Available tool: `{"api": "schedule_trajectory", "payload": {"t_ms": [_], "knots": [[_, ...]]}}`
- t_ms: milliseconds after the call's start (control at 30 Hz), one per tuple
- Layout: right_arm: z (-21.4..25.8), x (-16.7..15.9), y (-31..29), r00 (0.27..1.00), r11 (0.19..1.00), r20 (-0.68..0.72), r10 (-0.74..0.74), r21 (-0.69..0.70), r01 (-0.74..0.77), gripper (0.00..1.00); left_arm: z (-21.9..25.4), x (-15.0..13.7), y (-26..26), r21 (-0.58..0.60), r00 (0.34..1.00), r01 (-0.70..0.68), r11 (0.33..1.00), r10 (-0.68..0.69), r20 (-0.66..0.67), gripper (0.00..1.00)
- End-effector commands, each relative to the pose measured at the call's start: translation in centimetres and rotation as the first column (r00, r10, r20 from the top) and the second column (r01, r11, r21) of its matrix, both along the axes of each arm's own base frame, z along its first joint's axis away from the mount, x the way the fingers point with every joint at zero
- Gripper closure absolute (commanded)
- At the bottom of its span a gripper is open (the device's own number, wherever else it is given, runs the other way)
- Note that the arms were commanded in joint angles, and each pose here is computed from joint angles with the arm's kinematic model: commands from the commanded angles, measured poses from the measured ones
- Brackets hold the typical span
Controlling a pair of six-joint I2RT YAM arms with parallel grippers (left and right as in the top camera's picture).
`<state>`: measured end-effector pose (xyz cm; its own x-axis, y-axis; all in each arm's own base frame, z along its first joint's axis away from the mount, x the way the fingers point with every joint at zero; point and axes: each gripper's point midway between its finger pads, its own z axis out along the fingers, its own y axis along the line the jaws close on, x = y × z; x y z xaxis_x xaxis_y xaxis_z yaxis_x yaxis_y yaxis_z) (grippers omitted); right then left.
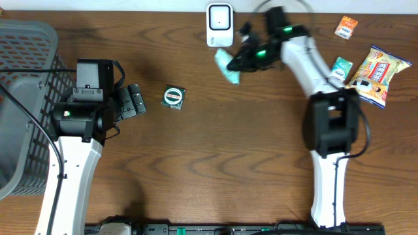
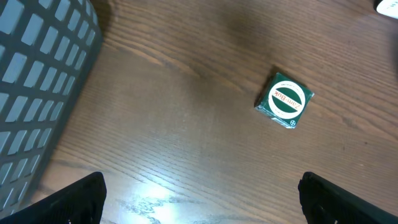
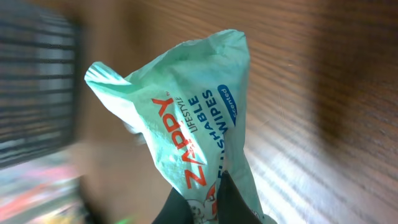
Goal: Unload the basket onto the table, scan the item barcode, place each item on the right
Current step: 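Carry the wipes pack right and release it near the right items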
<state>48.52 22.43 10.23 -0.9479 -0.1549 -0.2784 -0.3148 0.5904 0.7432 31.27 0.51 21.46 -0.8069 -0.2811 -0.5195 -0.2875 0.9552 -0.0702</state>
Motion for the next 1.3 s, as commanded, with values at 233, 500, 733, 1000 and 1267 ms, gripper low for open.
{"api": "schedule_trajectory", "payload": {"t_ms": [233,500,733,1000,1267], "knots": [[12.2,-0.9,-4.1,0.993,0.796,0.095,0.071,0.594,-0.114,0.94,0.3,0.0,0.3,0.014,1.000,-0.005,1.000,0.005,0.006,0.02],[12.3,-1.0,-3.9,0.997,0.795,0.034,0.074,0.601,-0.080,0.99,0.3,0.0,0.3,0.014,1.000,-0.005,1.000,0.005,0.006,0.02],[12.6,-0.3,-4.0,0.997,0.796,-0.021,0.070,0.603,-0.043,0.99,0.3,0.0,0.3,0.014,1.000,-0.005,1.000,0.005,0.006,0.02],[13.3,1.8,-6.4,1.000,0.798,-0.009,0.019,0.603,-0.010,0.99,0.3,0.0,0.3,0.014,1.000,-0.005,1.000,0.005,0.006,0.02],[13.3,2.7,-9.2,0.999,0.796,-0.030,-0.035,0.604,0.046,0.99,0.3,0.0,0.3,0.014,1.000,-0.005,1.000,0.005,0.006,0.02]]}}
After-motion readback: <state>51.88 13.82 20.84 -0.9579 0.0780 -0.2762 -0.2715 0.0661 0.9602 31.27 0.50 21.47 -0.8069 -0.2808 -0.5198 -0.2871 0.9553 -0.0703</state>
